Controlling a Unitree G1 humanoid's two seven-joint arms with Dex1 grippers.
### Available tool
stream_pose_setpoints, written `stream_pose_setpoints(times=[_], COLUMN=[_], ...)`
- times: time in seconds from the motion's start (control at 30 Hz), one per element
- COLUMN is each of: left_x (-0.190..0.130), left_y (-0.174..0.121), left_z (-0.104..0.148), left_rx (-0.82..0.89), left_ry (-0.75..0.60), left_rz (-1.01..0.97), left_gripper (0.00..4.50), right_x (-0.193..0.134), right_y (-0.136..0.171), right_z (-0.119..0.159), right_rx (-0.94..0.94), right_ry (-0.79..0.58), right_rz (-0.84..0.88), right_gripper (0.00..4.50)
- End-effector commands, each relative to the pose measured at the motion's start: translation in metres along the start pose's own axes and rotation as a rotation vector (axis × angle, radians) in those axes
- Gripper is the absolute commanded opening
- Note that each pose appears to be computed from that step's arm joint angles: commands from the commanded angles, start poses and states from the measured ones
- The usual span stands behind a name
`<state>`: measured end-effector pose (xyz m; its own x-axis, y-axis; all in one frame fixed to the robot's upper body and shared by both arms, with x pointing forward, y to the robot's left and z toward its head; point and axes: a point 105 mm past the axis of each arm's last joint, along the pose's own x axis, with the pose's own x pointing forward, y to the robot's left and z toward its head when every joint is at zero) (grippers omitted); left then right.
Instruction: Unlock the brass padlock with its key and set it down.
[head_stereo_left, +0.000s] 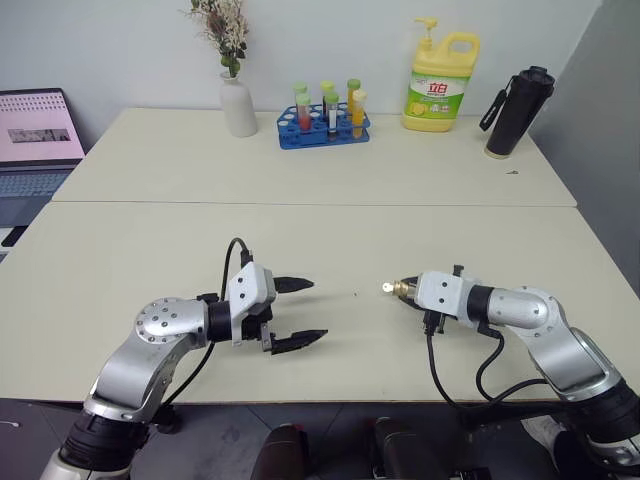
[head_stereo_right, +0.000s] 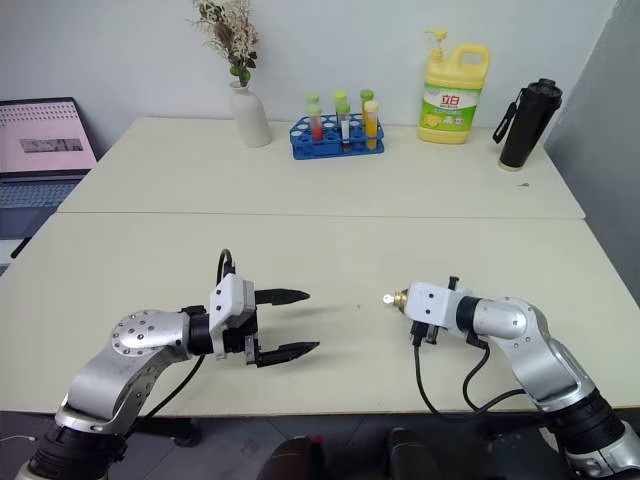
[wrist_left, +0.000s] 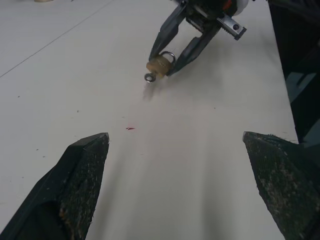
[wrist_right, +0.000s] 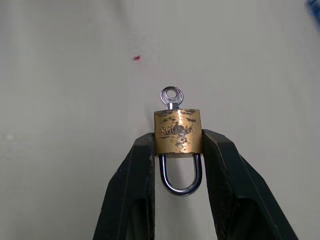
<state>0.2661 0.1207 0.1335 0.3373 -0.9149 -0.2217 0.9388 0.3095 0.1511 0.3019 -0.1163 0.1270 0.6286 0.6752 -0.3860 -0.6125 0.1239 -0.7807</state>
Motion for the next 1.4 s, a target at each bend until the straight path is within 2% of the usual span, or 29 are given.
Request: stream_pose_setpoints(times=[0.03, 0.17, 0.47, 0.6, 1.27, 1.4], left_x=[0.002, 0.008, 0.026, 0.037, 0.044, 0.043], left_y=[0.013, 0.022, 0.025, 0.035, 0.040, 0.039], left_z=[0.029, 0.044, 0.070, 0.087, 0.085, 0.083], left_rx=[-0.035, -0.085, -0.094, -0.159, -0.200, -0.198], left_ry=[-0.098, -0.127, -0.129, -0.201, -0.161, -0.153], left_rz=[0.009, 0.007, -0.064, -0.083, -0.127, -0.139], left_gripper=[4.50, 4.50, 4.50, 4.50, 4.50, 3.58], right_x=[-0.005, -0.007, -0.009, -0.009, -0.006, -0.006], right_y=[-0.019, -0.032, -0.039, -0.044, -0.044, -0.043], right_z=[0.032, 0.043, 0.062, 0.067, 0.077, 0.076], right_rx=[-0.354, -0.445, -0.496, -0.495, -0.505, -0.500], right_ry=[-0.149, -0.227, -0.319, -0.345, -0.384, -0.387], right_rz=[-0.173, -0.315, -0.392, -0.409, -0.414, -0.413], right_gripper=[0.94, 0.94, 0.94, 0.94, 0.94, 0.94])
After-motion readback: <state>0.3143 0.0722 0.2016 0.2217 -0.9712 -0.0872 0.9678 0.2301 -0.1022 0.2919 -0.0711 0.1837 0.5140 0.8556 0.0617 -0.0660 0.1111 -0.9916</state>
